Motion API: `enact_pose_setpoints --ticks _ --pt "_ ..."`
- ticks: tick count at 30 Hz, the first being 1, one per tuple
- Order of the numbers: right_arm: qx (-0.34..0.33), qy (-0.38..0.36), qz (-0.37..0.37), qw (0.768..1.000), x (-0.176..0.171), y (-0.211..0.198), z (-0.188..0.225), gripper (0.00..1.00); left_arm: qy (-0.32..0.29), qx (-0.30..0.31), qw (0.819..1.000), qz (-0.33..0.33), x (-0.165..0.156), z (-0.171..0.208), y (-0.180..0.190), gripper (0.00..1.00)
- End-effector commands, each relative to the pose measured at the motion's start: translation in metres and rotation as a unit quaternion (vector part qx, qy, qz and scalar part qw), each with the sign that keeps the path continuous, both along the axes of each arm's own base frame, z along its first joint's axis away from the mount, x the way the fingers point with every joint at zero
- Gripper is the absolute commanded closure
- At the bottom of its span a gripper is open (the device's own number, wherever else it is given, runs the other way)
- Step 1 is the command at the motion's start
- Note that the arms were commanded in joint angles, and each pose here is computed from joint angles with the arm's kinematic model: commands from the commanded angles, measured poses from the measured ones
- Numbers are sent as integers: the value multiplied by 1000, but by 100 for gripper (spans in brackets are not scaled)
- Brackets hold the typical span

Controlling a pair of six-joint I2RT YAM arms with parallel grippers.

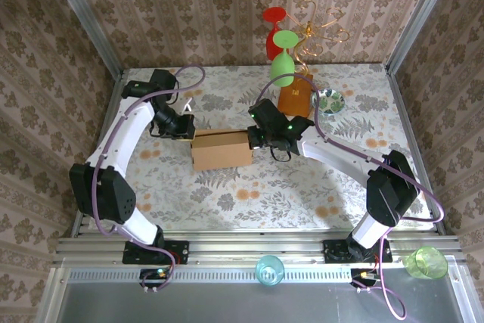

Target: Fold the paper box

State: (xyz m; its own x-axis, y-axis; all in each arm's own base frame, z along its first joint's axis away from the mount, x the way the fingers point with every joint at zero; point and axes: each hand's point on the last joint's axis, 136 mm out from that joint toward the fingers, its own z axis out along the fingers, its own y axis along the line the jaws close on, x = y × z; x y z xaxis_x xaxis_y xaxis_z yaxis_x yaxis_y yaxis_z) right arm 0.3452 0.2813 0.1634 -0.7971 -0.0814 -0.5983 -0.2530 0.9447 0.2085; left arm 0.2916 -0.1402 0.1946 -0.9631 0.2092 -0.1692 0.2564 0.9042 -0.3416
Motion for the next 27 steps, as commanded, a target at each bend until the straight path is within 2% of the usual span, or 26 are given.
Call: enact_pose_setpoints --ticks 1,8,16,27 --pt "-42 56 9 997 -22 -5 -30 100 20 -37 999 -7 -6 10 -17 92" --pt "-43 55 7 998 -22 -6 -31 100 9 -26 1000 -2 -7 -4 -11 94" --pt "-31 34 15 999 -23 -3 -29 100 -77 -39 996 17 1 -18 -12 96" --pt "-37 33 21 999 -31 -8 -35 100 -141 -14 990 14 -12 -35 -12 97"
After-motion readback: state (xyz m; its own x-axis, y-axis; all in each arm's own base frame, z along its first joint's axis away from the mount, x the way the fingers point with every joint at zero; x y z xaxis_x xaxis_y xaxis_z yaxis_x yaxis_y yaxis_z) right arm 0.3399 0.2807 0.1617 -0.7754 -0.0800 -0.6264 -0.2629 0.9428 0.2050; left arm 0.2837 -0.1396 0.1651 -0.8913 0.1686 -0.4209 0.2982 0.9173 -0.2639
